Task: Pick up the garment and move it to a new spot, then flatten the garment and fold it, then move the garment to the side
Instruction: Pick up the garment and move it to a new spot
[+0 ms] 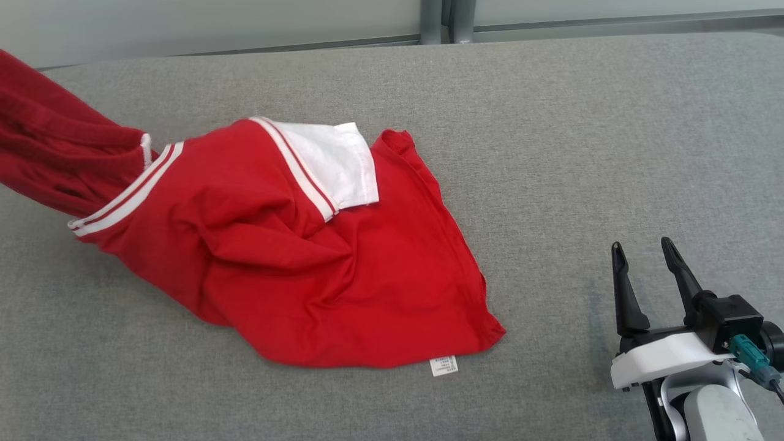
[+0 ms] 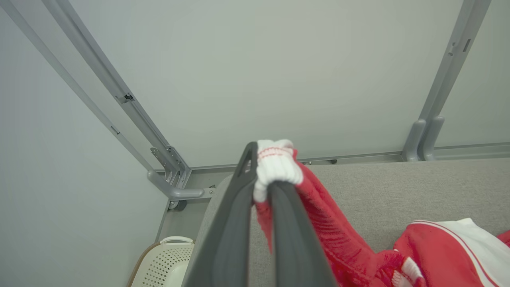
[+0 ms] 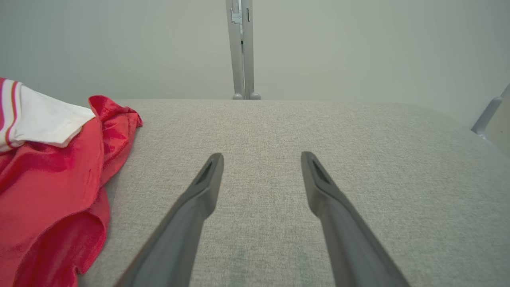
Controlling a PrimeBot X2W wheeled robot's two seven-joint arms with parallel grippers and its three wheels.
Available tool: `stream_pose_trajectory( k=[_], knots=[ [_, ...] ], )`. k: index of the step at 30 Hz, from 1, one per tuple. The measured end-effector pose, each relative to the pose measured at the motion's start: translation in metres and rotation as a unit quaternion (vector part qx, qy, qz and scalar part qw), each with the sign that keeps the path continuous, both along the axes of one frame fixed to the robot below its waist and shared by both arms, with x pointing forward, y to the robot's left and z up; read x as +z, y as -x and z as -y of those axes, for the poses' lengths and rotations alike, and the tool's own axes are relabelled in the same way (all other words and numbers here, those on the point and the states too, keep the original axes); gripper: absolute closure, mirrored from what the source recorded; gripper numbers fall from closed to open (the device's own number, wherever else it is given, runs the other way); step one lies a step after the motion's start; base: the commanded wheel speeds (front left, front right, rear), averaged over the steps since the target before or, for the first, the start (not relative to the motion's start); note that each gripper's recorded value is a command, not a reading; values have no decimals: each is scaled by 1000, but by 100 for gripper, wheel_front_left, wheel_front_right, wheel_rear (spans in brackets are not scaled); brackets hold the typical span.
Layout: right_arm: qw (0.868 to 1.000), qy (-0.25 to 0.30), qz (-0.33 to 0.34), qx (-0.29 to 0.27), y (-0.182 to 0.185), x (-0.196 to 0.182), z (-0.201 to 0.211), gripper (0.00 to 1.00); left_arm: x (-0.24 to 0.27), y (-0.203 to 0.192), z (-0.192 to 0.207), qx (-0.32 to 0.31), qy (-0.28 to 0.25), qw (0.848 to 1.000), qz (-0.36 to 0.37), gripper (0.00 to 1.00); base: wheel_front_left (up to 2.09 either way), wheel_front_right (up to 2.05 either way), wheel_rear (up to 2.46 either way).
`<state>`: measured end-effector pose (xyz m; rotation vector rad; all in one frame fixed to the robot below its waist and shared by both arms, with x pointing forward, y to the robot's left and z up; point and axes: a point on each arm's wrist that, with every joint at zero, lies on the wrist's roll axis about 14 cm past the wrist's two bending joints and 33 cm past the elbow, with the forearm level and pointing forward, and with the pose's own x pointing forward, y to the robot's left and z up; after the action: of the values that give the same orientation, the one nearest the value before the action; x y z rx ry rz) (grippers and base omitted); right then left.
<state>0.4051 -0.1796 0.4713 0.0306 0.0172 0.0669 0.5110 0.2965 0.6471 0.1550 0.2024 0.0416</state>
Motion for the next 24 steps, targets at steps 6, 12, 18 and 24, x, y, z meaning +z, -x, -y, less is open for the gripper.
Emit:
stream_pose_trajectory(
  k=[6, 12, 18, 24],
  knots=[
    [1000, -5, -7, 17, -9, -6, -12, 0, 34, 8, 16, -40, 15, 998, 44, 100, 0, 0, 0],
    [999, -10, -8, 31, -16, -9, -23, 0, 42, 14, -16, 9, -37, 999, 29, 100, 0, 0, 0],
    [999, -5, -8, 31, -20, -10, -23, 0, 57, 12, -70, 84, -49, 994, 40, 100, 0, 0, 0],
    [1000, 1, -16, 26, -21, -17, -18, 0, 70, 5, -92, 109, -57, 991, 57, 100, 0, 0, 0]
  ],
)
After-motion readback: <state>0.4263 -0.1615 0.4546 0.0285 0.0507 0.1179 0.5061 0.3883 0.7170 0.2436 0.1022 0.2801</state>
